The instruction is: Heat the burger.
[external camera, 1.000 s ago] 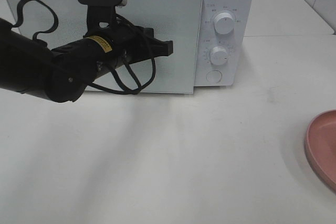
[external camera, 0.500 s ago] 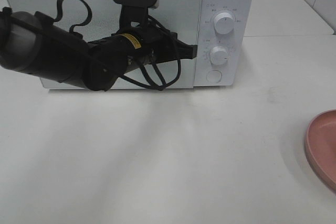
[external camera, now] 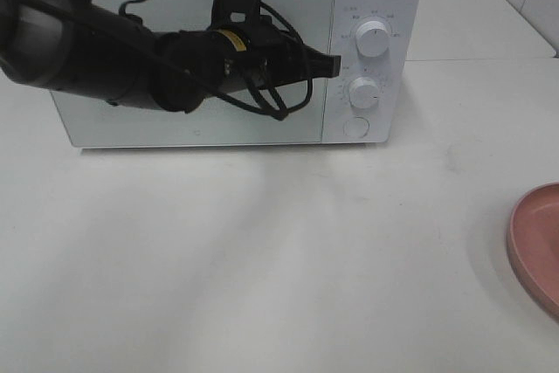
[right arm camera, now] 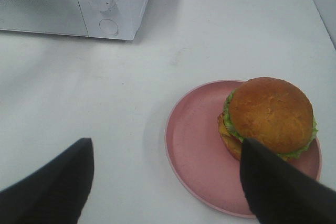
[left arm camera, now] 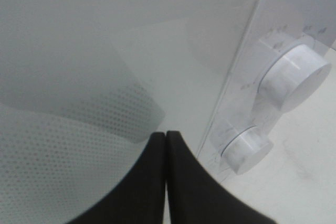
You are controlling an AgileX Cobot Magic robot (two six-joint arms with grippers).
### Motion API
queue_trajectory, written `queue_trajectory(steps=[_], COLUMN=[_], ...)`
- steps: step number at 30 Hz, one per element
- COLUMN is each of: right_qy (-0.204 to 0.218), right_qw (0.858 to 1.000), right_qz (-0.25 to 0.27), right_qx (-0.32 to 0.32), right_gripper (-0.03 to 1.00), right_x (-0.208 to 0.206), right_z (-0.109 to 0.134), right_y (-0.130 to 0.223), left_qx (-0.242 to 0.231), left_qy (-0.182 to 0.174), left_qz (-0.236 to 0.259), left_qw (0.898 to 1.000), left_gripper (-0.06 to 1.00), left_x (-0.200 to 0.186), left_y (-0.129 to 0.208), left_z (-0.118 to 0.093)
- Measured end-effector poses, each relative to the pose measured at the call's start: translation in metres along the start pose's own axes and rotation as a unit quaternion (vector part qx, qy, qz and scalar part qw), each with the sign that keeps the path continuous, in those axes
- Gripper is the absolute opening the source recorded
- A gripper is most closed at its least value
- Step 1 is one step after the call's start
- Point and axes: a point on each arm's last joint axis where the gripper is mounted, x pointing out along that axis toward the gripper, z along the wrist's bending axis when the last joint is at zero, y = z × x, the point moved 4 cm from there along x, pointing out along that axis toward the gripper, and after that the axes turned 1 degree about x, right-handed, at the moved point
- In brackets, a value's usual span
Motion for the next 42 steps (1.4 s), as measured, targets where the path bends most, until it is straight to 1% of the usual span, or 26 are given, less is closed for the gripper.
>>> queue_trajectory(steps=[4, 6, 7, 8, 9, 10, 11, 12, 13, 14, 15, 16, 18, 19, 20, 22, 23, 25, 26, 27, 30, 34, 36, 39, 41, 42], right_qy=[0.0, 0.0, 0.0, 0.0, 0.0, 0.0, 0.0, 0.0, 0.0, 0.0, 0.0, 0.0, 0.0, 0.0, 0.0, 0.0, 0.0, 0.0, 0.0, 0.0, 0.0, 0.0, 0.0, 0.0, 0.0, 0.0], right_qw=[1.0, 1.0, 1.0, 1.0, 1.0, 1.0, 1.0, 1.0, 1.0, 1.0, 1.0, 1.0, 1.0, 1.0, 1.0, 1.0, 1.0, 1.0, 1.0, 1.0, 1.0, 1.0, 1.0, 1.0, 1.0, 1.0], right_qz=[0.0, 0.0, 0.0, 0.0, 0.0, 0.0, 0.0, 0.0, 0.0, 0.0, 0.0, 0.0, 0.0, 0.0, 0.0, 0.0, 0.0, 0.0, 0.0, 0.0, 0.0, 0.0, 0.0, 0.0, 0.0, 0.0], right_qx=[0.0, 0.0, 0.0, 0.0, 0.0, 0.0, 0.0, 0.0, 0.0, 0.0, 0.0, 0.0, 0.0, 0.0, 0.0, 0.0, 0.0, 0.0, 0.0, 0.0, 0.0, 0.0, 0.0, 0.0, 0.0, 0.0], right_gripper=[0.75, 0.75, 0.75, 0.75, 0.75, 0.75, 0.75, 0.75, 0.75, 0.75, 0.75, 0.75, 0.75, 0.75, 0.75, 0.75, 0.75, 0.75, 0.75, 0.75, 0.75, 0.75, 0.75, 0.75, 0.75, 0.75], right_x=[0.0, 0.0, 0.0, 0.0, 0.0, 0.0, 0.0, 0.0, 0.0, 0.0, 0.0, 0.0, 0.0, 0.0, 0.0, 0.0, 0.0, 0.0, 0.0, 0.0, 0.0, 0.0, 0.0, 0.0, 0.0, 0.0], right_z=[0.0, 0.0, 0.0, 0.0, 0.0, 0.0, 0.0, 0.0, 0.0, 0.0, 0.0, 0.0, 0.0, 0.0, 0.0, 0.0, 0.0, 0.0, 0.0, 0.0, 0.0, 0.0, 0.0, 0.0, 0.0, 0.0], right_y=[0.0, 0.0, 0.0, 0.0, 0.0, 0.0, 0.0, 0.0, 0.0, 0.0, 0.0, 0.0, 0.0, 0.0, 0.0, 0.0, 0.0, 0.0, 0.0, 0.0, 0.0, 0.0, 0.0, 0.0, 0.0, 0.0], left_qx=[-0.007, -0.009, -0.009, -0.008, -0.008, -0.007, -0.007, -0.007, -0.007, -0.006, -0.006, -0.004, -0.002, 0.001, 0.001, 0.012, 0.012, 0.034, 0.034, 0.046, 0.047, 0.025, -0.007, -0.016, -0.044, -0.044], left_qy=[0.003, 0.009, 0.014, 0.023, 0.023, 0.027, 0.036, 0.036, 0.043, 0.047, 0.047, 0.055, 0.057, 0.064, 0.064, 0.071, 0.071, 0.073, 0.073, 0.071, 0.062, 0.045, 0.017, 0.009, -0.013, -0.013], left_qz=[0.019, 0.049, 0.071, 0.12, 0.12, 0.139, 0.186, 0.186, 0.226, 0.249, 0.249, 0.293, 0.309, 0.344, 0.344, 0.385, 0.385, 0.433, 0.433, 0.456, 0.478, 0.487, 0.487, 0.486, 0.479, 0.479], left_qw=[1.0, 0.999, 0.997, 0.993, 0.993, 0.99, 0.982, 0.982, 0.973, 0.967, 0.967, 0.955, 0.949, 0.937, 0.937, 0.92, 0.92, 0.898, 0.898, 0.886, 0.875, 0.872, 0.873, 0.874, 0.876, 0.876], left_gripper=[0.0, 0.07, 0.13, 0.28, 0.28, 0.39, 0.61, 0.61, 0.79, 0.87, 0.87, 0.94, 0.96, 0.98, 0.98, 0.99, 0.99, 0.99, 0.99, 0.99, 0.99, 0.99, 0.99, 0.99, 0.99, 0.99], left_x=[-0.009, -0.014, -0.018, -0.025, -0.025, -0.028, -0.036, -0.036, -0.043, -0.047, -0.047, -0.056, -0.06, -0.07, -0.07, -0.086, -0.086, -0.103, -0.103, -0.114, -0.127, -0.138, -0.151, -0.155, -0.168, -0.168], left_y=[-0.01, -0.01, -0.008, 0.0, 0.0, 0.002, 0.01, 0.01, 0.017, 0.021, 0.021, 0.029, 0.031, 0.034, 0.034, 0.036, 0.036, 0.038, 0.038, 0.037, 0.033, 0.024, 0.011, 0.007, -0.004, -0.004], left_z=[0.001, 0.0, -0.001, -0.004, -0.004, -0.005, -0.008, -0.008, -0.01, -0.011, -0.011, -0.013, -0.013, -0.015, -0.015, -0.016, -0.016, -0.013, -0.013, -0.011, -0.001, 0.016, 0.045, 0.054, 0.077, 0.077])
